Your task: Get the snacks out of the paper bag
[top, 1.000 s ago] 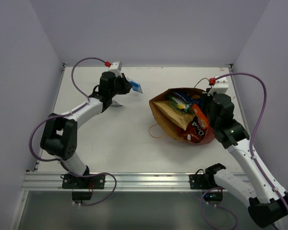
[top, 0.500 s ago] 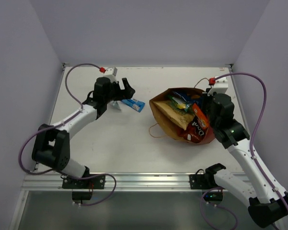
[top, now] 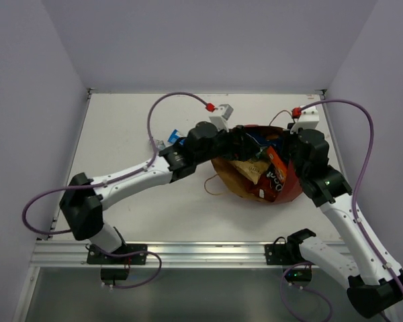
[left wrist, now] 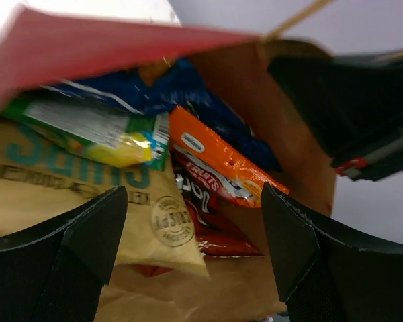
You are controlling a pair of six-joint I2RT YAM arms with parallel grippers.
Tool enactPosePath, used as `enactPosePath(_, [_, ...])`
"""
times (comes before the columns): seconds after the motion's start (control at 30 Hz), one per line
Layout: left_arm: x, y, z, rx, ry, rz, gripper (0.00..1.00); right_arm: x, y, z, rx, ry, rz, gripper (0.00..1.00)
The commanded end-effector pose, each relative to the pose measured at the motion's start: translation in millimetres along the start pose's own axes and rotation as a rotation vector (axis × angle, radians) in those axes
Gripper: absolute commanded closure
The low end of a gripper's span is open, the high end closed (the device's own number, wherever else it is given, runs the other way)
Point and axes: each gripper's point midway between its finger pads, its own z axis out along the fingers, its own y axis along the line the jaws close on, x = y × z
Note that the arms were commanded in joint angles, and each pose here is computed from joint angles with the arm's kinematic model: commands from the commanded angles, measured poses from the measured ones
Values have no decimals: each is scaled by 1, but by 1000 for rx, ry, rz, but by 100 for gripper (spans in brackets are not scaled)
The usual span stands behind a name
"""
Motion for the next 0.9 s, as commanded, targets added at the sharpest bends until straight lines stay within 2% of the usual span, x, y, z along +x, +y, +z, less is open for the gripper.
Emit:
enactPosePath(0.0, [14,-43,22,63,31,-82,14,-55,7,-13,-48,-150,95,100])
enactPosePath(0.03, [27,-42,34,60,65,-95,15,-56,8,-14,-56,-151,96,100])
enactPosePath(0.07, [26,-59,37,90,67,-95,16,-56,9,-14,-61,-153,97,100])
enactPosePath(0.2, [44,-69,56,83,83,-85,18,-54,15,-13,-81,-155,98,100])
enactPosePath(0.37, [70,-54,83,31,132,-101,21,-51,22,-14,-111,-154,114,100])
enactPosePath(0.5, [70,-47,102,-5,114,-104,23,-46,24,-13,-117,-144,116,100])
enactPosePath(0.53, [83,-35,106,-46,152,-101,23,-47,25,-14,-119,-146,118,100])
enactPosePath(0.73, [101,-15,107,-105,189,-106,27,-45,24,-16,-122,-149,121,100])
enactPosePath(0.83, [101,-13,107,-115,189,-97,39,-43,25,-16,-123,-143,118,100])
enactPosePath(0.87, [100,-13,105,-113,187,-96,55,-43,23,-16,-119,-145,116,100])
